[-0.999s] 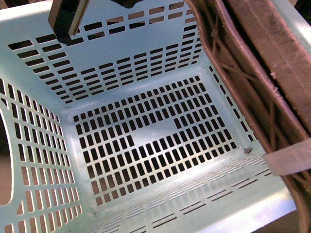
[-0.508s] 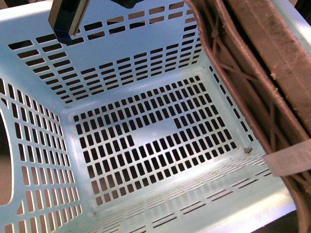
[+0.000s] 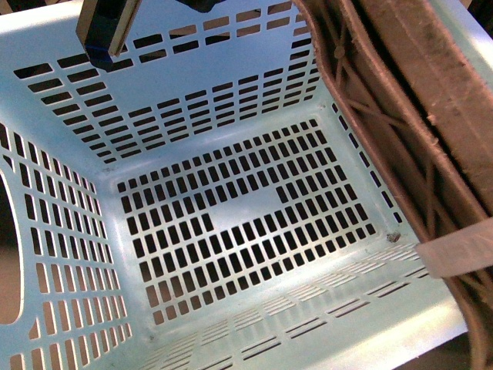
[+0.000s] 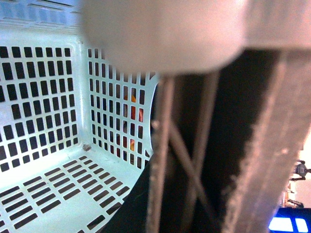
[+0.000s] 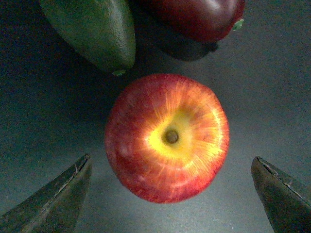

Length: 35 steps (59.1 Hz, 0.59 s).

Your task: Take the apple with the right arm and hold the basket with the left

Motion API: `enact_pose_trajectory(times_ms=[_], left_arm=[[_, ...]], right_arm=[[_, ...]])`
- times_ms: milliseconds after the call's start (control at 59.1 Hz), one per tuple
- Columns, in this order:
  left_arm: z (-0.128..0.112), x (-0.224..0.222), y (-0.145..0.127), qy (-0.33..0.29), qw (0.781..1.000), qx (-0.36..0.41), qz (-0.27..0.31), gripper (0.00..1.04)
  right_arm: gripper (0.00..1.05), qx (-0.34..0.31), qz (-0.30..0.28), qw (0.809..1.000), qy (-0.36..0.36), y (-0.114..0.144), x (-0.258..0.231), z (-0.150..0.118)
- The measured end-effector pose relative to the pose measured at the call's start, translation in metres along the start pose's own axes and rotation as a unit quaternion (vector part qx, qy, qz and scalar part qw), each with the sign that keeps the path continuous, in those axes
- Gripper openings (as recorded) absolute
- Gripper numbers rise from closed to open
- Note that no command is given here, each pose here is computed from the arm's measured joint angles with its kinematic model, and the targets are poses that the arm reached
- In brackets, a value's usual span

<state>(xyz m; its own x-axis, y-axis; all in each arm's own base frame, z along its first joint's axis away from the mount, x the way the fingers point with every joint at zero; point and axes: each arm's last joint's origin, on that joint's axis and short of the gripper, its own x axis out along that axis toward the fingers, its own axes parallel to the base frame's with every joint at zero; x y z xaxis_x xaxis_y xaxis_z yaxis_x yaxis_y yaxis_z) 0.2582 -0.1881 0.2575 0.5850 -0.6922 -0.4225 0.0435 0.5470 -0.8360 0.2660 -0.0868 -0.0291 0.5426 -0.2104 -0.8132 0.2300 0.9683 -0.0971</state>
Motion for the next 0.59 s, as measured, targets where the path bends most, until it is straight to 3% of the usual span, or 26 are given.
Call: enact_pose_trajectory(times_ms=[593], left_arm=[[0.0,0.0,0.0,0.0,1.0,0.0,0.0,0.15]], right_arm=[[0.96,-0.004,-0.013,1.0,0.019,0.005,0.032,0.006]])
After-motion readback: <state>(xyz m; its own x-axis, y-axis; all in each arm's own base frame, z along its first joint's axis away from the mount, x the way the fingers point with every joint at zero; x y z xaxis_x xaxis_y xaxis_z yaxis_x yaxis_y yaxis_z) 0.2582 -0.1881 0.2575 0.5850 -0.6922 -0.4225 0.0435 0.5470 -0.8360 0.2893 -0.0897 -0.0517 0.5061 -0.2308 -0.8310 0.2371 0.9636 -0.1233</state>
